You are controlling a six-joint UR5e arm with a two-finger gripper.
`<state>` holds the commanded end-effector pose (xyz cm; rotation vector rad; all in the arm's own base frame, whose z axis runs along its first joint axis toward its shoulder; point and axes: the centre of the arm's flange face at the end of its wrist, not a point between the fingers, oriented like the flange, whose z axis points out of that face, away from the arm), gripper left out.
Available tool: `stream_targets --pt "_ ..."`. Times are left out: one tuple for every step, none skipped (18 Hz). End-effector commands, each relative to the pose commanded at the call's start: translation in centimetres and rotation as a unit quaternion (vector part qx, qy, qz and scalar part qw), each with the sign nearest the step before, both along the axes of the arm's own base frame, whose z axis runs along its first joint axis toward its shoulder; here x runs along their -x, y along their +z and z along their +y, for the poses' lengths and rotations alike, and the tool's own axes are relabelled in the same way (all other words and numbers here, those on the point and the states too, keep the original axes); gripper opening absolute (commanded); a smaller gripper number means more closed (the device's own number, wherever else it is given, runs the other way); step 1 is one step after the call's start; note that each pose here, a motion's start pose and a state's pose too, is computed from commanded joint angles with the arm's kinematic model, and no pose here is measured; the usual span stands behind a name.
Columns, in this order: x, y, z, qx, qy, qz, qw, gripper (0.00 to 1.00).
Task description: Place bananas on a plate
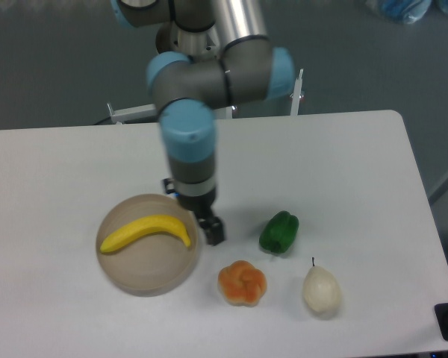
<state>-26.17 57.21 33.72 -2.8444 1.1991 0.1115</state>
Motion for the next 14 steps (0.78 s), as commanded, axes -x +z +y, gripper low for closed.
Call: stream_targets --pt "2.3 -0.3 -1.0 0.003 -0.001 0.0 1.0 1.0" --pt "3.9 -0.8 -1.7 0.006 0.004 -0.002 1.0 1.0" --pt "5.8 -1.2 -2.6 0.008 0.008 -0.004 0.9999 1.0" --pt "8.6 -2.7 -3.7 0.015 0.005 -0.007 0.9998 1.0" --pt "9.9 -3.7 -4.2 0.021 -0.006 -0.012 0.9997 1.0" --pt "11.4 -4.5 -4.4 0.024 -0.012 -0.014 0.9995 1.0" --pt "12.8 -5.1 -4.1 0.026 -0.011 -0.014 0.9995 1.0" --pt "13.2 -5.9 -3.8 0.028 -0.011 -0.018 0.9994 1.0" --pt "13.7 -6.5 -3.5 0.03 -0.007 -0.019 0.9993 1.0" --pt "13.8 -6.5 -3.4 0.031 -0.006 -0.016 0.9994 1.0" --pt "14.2 -6.4 -3.8 0.034 -0.009 -0.015 0.9993 1.0" --pt "15.3 -5.8 -4.8 0.031 0.003 -0.012 0.9994 1.0" --pt "15.9 -5.7 -5.3 0.03 0.009 -0.015 0.9994 1.0" --pt "16.0 -5.5 -5.4 0.03 0.009 -0.014 0.9994 1.0"
